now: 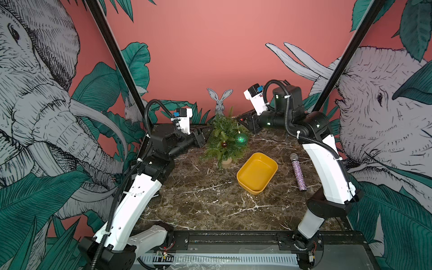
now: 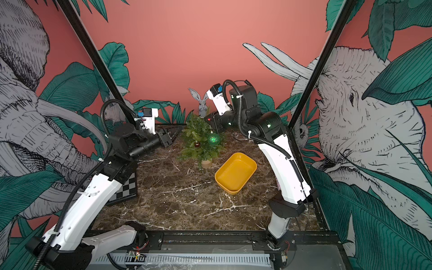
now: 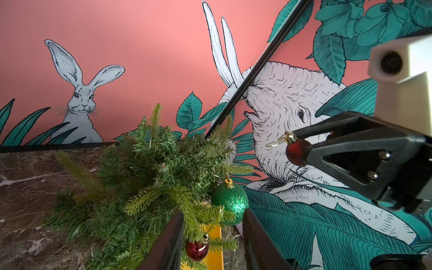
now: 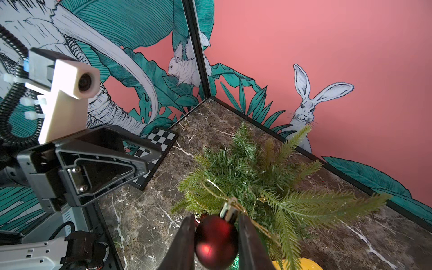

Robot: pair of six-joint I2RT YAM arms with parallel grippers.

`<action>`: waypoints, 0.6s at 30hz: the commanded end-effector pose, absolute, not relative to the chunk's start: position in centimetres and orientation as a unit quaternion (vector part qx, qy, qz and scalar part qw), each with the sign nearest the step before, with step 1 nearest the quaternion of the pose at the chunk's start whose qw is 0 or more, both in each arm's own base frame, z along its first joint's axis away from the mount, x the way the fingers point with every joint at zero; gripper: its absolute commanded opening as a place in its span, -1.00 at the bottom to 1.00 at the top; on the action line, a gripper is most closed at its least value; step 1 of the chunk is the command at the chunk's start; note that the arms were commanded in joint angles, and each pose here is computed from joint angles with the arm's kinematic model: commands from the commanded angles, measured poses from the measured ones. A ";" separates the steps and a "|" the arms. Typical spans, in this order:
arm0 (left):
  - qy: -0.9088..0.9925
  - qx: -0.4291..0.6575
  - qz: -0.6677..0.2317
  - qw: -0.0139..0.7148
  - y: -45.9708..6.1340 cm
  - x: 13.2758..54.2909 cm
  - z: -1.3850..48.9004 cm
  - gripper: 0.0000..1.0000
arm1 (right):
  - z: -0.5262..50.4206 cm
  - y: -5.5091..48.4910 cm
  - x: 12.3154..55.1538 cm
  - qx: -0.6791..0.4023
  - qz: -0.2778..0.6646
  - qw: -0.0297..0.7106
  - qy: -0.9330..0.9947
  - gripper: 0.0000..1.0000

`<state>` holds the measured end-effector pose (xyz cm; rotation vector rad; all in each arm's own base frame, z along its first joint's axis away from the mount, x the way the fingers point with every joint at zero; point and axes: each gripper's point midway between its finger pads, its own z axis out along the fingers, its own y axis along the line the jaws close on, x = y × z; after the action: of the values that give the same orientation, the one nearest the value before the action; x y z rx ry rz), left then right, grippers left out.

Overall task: Decorate the small christmas tree with ornaments
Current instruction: Hang an ornament on the christmas tree.

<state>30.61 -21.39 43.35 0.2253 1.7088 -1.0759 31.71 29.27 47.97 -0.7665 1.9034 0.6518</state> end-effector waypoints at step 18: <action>0.717 0.180 -0.477 0.474 -29.0 34.0 47.9 -0.07 | 48.8 19.9 37.2 -0.143 0.232 0.560 0.783 -0.57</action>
<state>34.28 -28.49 47.48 0.4064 1.7463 -1.1669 36.71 20.51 46.33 -0.4027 1.9387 0.5069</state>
